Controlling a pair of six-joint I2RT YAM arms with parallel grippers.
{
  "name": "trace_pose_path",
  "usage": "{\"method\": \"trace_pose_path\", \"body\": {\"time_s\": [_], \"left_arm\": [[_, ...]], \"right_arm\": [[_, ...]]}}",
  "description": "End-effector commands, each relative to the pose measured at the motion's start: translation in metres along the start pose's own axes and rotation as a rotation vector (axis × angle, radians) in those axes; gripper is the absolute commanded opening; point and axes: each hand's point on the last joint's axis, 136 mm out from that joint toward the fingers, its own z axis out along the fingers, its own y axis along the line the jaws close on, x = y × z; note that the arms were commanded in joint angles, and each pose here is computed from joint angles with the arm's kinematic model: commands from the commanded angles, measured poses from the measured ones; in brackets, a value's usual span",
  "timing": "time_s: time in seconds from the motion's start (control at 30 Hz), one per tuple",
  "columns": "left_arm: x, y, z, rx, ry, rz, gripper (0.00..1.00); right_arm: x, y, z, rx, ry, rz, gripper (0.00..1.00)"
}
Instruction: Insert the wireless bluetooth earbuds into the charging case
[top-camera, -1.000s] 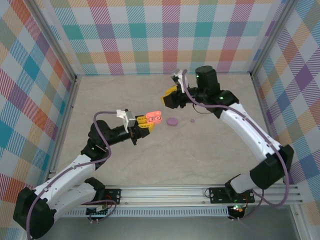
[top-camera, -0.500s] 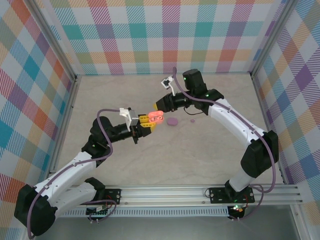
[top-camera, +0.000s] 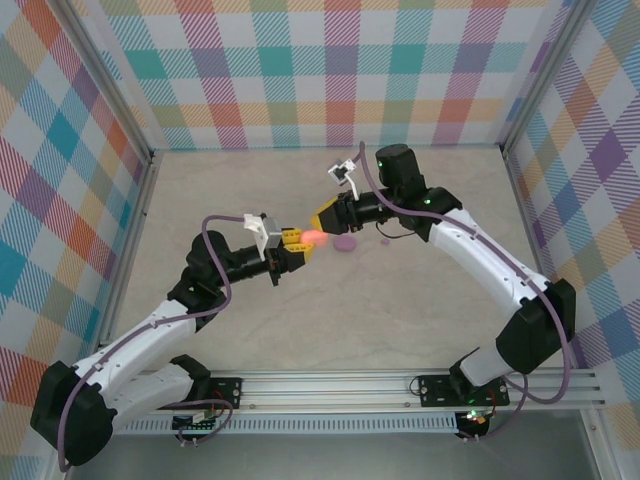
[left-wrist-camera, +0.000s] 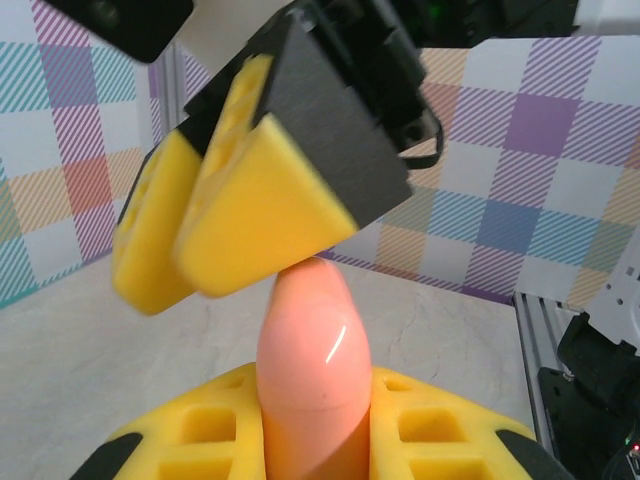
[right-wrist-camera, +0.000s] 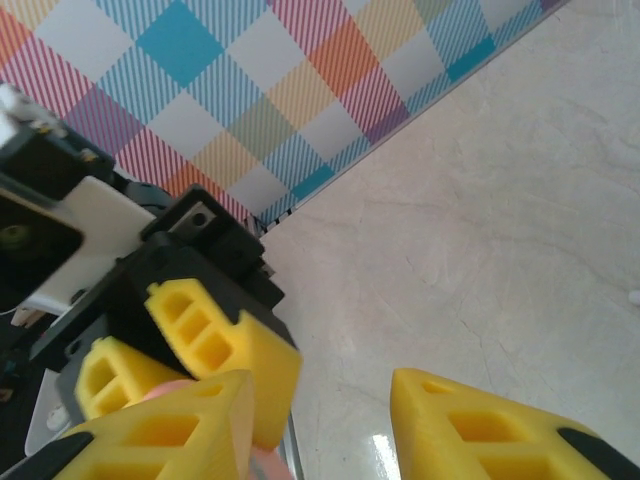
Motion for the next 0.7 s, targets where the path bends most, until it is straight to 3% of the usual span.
{"method": "trace_pose_path", "body": {"time_s": [0.0,0.17,0.3,0.4,0.53,0.67], "left_arm": [[-0.016,0.001,0.000,-0.013,-0.048,0.016,0.00],[-0.014,0.007,-0.002,-0.047,-0.037,-0.014,0.00],[-0.008,0.021,-0.002,-0.069,-0.013,-0.144,0.00],[0.000,0.023,-0.002,-0.062,0.019,-0.201,0.00],[0.010,0.025,-0.006,-0.083,0.076,-0.250,0.00],[0.015,0.022,-0.008,-0.070,0.096,-0.304,0.00]], "right_arm": [[0.001,0.010,-0.005,-0.004,-0.006,-0.065,0.41],[-0.006,0.007,-0.015,0.053,-0.048,-0.093,0.47],[-0.008,-0.006,-0.031,0.186,-0.136,-0.156,0.54],[-0.002,-0.004,-0.041,0.243,-0.182,-0.325,0.55],[0.026,-0.003,-0.027,0.292,-0.046,-0.725,0.57],[0.039,-0.012,-0.007,0.333,0.093,-0.931,0.62]]}}
